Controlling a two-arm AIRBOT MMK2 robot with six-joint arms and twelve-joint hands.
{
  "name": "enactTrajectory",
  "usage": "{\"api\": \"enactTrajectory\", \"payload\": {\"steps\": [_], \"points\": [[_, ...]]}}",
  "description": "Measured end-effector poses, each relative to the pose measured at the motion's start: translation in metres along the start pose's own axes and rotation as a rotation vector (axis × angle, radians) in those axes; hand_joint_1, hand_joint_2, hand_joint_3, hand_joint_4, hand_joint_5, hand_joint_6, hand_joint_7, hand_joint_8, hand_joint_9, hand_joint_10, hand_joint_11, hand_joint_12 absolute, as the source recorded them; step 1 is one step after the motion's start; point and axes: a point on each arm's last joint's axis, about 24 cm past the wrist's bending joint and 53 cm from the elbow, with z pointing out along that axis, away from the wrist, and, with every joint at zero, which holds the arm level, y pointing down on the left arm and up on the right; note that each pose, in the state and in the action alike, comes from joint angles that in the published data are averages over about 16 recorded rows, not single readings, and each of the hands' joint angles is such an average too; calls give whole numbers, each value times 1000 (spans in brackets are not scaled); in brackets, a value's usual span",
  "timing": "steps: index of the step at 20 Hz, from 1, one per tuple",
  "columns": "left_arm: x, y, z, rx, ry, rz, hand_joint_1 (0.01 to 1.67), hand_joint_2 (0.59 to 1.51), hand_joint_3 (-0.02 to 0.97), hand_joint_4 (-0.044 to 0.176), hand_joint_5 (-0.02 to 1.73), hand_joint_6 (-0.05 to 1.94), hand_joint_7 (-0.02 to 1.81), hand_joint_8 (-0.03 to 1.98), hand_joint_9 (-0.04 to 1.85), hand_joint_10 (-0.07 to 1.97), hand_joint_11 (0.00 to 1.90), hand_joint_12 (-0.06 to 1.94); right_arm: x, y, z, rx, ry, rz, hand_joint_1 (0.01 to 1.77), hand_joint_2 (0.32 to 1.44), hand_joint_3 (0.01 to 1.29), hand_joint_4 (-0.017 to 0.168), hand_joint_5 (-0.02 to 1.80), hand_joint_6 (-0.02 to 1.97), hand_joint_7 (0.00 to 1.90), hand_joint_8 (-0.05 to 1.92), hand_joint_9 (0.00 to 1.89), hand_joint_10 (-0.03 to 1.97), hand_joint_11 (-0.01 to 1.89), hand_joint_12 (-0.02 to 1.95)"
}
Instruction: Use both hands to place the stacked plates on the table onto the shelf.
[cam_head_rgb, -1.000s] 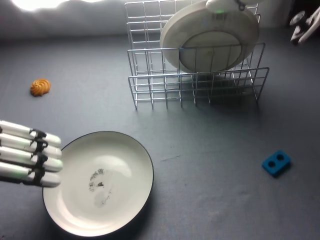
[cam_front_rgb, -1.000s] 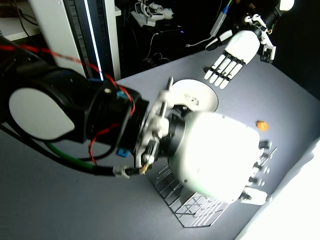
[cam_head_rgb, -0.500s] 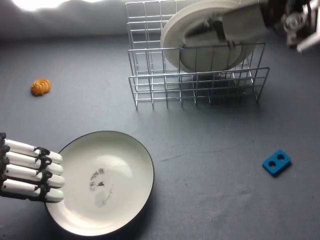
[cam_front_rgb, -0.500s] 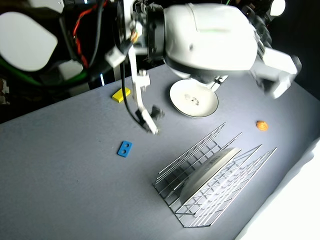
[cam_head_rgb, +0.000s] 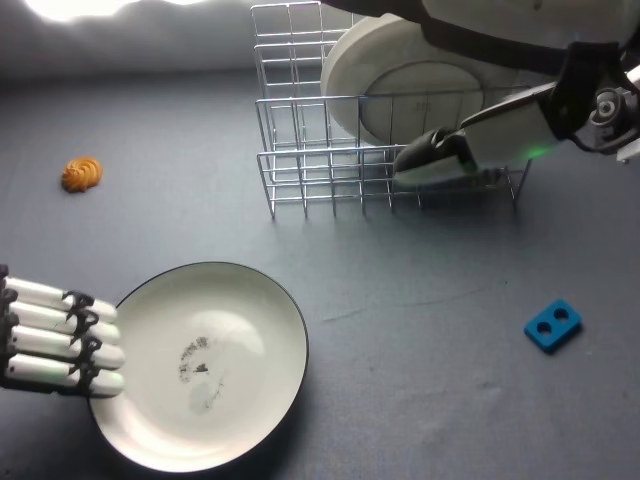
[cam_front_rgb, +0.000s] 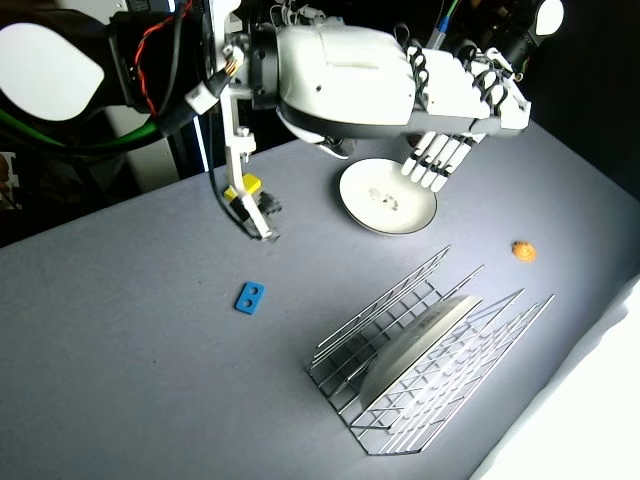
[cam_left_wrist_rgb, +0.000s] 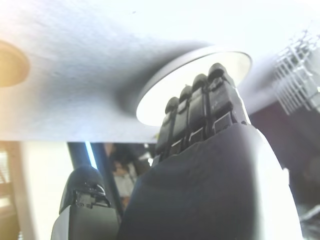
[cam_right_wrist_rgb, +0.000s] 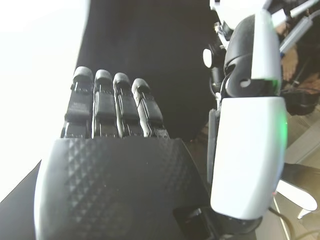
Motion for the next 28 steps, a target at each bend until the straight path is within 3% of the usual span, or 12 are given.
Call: {"api": "enactTrajectory", "payload": {"steps": [6,18,28], "points": [[11,-2,3,-7,21,-25,22,1081,20,-2,21,-5,16,-4,18,7,14,-17,6,2,-2,-3,11,1,1152,875,14,5,20,12,12,15,23,11,11,3],[41,-10,11,-24,74,-101,22,1083,20,-9,-3,-24,19,-6,18,3,15,-22,16,0,-4,-5,30,-14,1226,902,14,5,14,11,13,15,22,11,12,3],[56,-19,16,-27,83,-175,21,1097,20,-11,-13,-30,19,-9,14,2,15,-21,73,7,9,-56,104,-158,1194,930,14,5,15,12,12,14,22,11,12,3]]}}
